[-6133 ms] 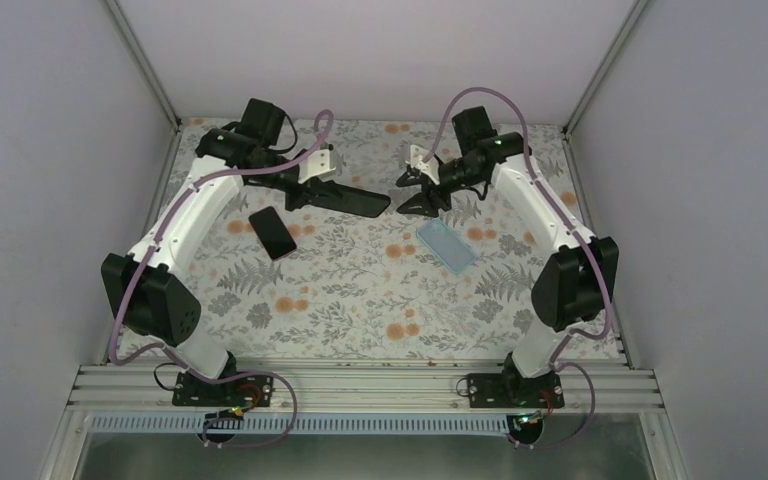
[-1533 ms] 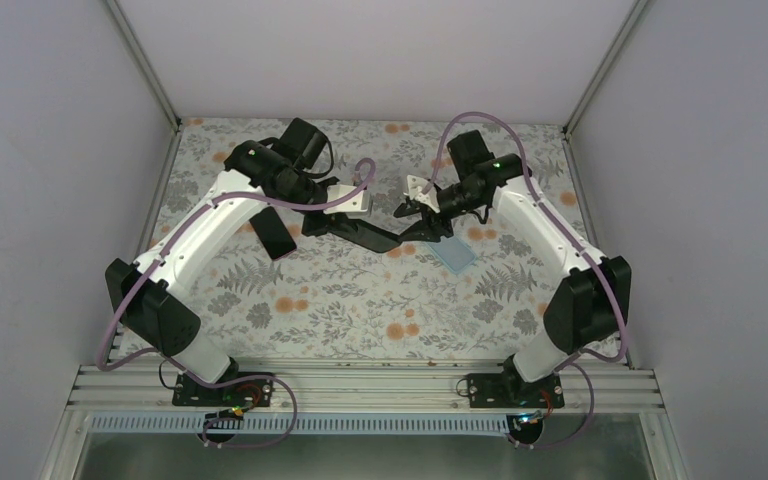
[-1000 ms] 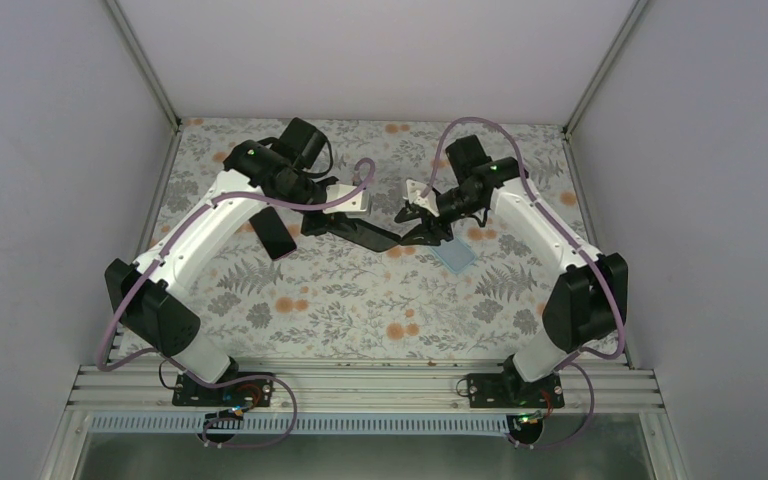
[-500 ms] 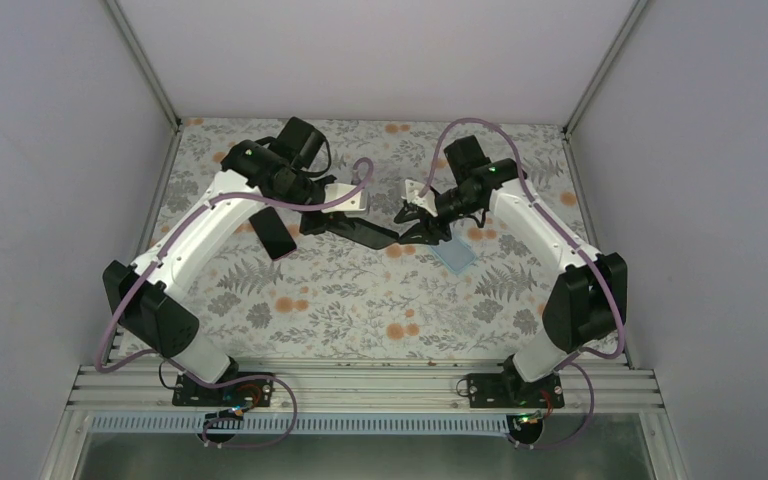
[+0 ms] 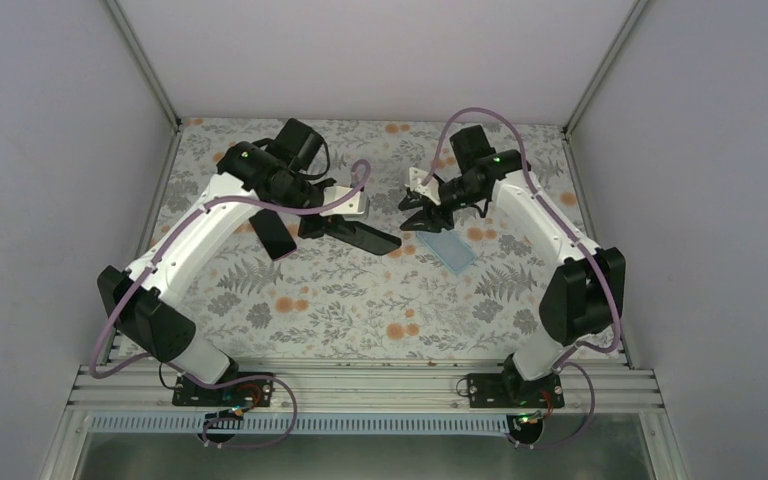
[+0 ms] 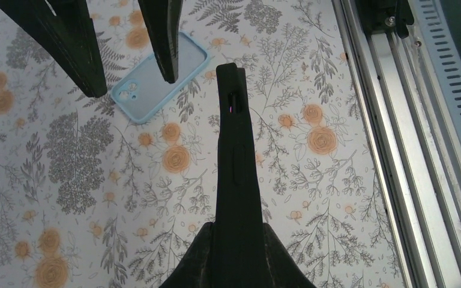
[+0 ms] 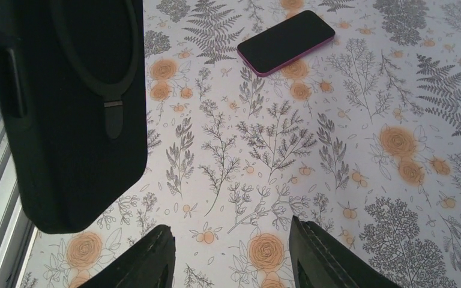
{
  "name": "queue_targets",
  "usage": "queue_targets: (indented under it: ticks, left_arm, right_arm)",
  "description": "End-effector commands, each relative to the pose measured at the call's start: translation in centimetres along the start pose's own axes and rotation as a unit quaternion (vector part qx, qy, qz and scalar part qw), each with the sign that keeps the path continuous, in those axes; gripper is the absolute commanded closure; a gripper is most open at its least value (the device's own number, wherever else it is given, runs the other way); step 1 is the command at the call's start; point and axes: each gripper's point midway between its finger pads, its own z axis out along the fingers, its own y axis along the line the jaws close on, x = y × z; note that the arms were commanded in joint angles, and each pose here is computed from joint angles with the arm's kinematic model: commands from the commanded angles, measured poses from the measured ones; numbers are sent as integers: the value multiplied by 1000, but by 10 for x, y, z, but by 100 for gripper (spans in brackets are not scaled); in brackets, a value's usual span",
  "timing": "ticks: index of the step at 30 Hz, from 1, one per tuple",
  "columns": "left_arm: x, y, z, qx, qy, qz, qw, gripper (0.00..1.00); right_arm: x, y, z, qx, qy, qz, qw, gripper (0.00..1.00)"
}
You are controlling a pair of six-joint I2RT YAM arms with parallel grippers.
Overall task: Take the phone out of the phone case
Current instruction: Remove the phone case from the phone.
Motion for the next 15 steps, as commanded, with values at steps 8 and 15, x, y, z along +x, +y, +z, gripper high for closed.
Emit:
queue_targets:
  ticks: [8,15]
  left_arm:
    - [-12,0,-13,-29,-19,27,999,98]
    - [-18,3,-13,-25,-27,27,999,98]
  right_arm:
    - [-6,41,-15,-43,-17,-40,998,28]
    - [-15,34,-7,-39,-29,-28,998,34]
